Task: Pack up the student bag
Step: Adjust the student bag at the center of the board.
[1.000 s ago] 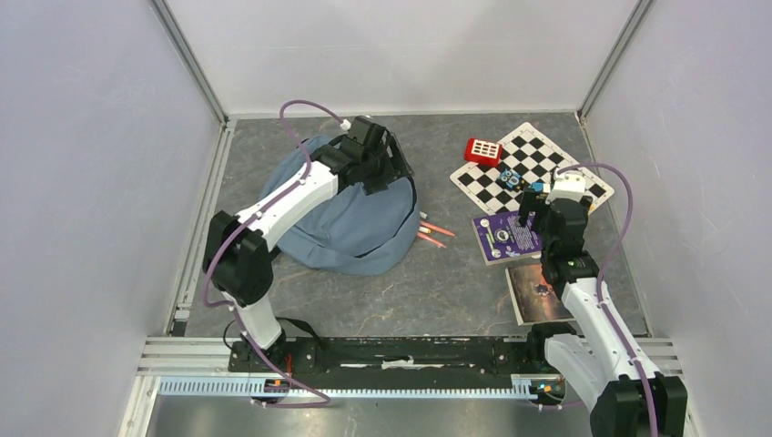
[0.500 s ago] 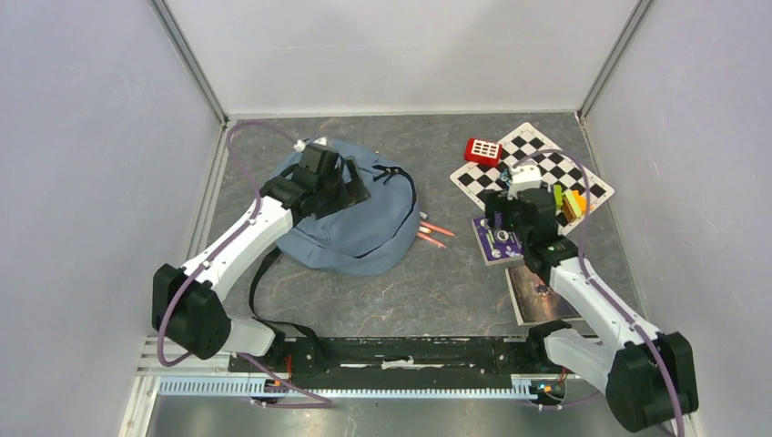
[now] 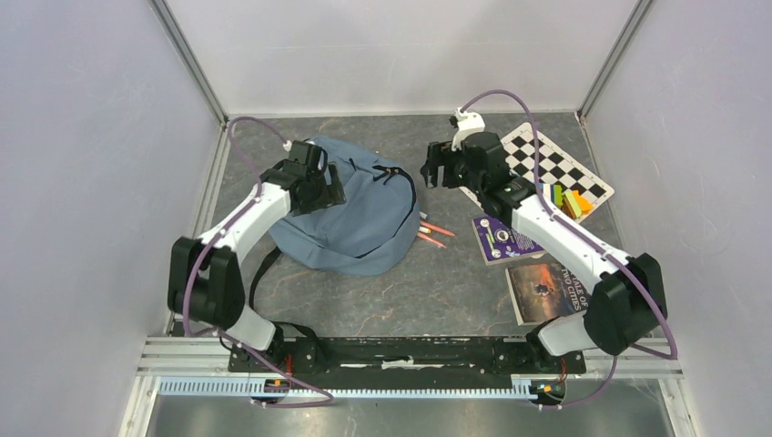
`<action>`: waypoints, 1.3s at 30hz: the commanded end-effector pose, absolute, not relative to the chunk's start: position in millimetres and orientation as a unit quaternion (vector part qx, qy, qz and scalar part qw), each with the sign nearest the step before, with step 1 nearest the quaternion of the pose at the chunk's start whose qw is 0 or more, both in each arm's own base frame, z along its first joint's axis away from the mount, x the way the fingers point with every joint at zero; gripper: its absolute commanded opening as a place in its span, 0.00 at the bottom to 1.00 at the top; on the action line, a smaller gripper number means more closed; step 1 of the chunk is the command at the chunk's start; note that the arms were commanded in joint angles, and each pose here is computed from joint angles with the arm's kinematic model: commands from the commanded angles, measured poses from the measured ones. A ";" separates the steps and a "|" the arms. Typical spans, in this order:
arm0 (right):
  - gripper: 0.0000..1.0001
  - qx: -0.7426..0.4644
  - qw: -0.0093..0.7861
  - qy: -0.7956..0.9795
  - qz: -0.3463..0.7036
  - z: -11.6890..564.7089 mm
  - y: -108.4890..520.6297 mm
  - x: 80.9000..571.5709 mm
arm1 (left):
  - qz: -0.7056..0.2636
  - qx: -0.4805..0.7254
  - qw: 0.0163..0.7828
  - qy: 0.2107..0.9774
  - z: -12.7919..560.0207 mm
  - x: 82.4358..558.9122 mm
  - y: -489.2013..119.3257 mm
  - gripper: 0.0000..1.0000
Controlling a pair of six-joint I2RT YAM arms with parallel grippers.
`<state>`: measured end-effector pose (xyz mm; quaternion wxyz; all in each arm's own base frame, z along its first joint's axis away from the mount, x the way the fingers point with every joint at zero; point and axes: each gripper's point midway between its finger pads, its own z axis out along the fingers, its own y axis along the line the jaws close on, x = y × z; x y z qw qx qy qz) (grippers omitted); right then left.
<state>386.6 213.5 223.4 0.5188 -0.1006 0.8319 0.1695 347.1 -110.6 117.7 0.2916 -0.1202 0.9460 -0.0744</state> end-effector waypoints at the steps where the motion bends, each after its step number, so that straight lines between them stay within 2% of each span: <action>1: 0.83 -0.073 0.476 0.845 0.233 224.6 247.8 376.1 | -0.081 -0.041 0.311 0.946 111.7 381.9 -123.6 0.91; 5: 0.81 -0.078 0.458 0.853 0.239 213.0 260.4 369.7 | -0.076 -0.029 0.295 0.952 93.0 395.3 -128.4 0.73; 9: 0.81 -0.096 0.455 0.854 0.235 208.1 266.8 364.6 | -0.070 -0.017 0.287 0.955 78.1 405.1 -130.7 0.66; 12: 0.81 -0.106 0.453 0.856 0.227 203.9 266.7 362.2 | -0.070 -0.009 0.282 0.957 71.7 406.4 -132.5 0.51; 15: 0.84 -0.109 0.452 0.856 0.226 201.7 267.0 360.9 | -0.070 -0.006 0.277 0.958 71.4 400.7 -131.3 0.11; 16: 0.85 -0.112 0.450 0.856 0.230 202.4 269.4 360.6 | -0.071 -0.007 0.277 0.958 73.0 396.4 -130.8 0.02; 22: 0.81 -0.113 0.447 0.854 0.240 208.8 283.1 366.3 | -0.110 -0.035 0.300 0.947 102.7 368.4 -132.3 0.02; 26: 0.79 -0.106 0.443 0.855 0.248 211.4 293.5 370.9 | -0.145 -0.076 0.270 0.949 107.2 337.7 -138.7 0.02; 33: 0.64 -0.113 0.434 0.855 0.260 209.1 321.3 376.1 | -0.172 -0.163 0.248 0.939 105.8 294.2 -140.6 0.02; 39: 0.56 -0.136 0.398 0.867 0.268 183.7 353.5 379.9 | -0.207 -0.180 0.227 0.935 105.1 271.6 -149.0 0.03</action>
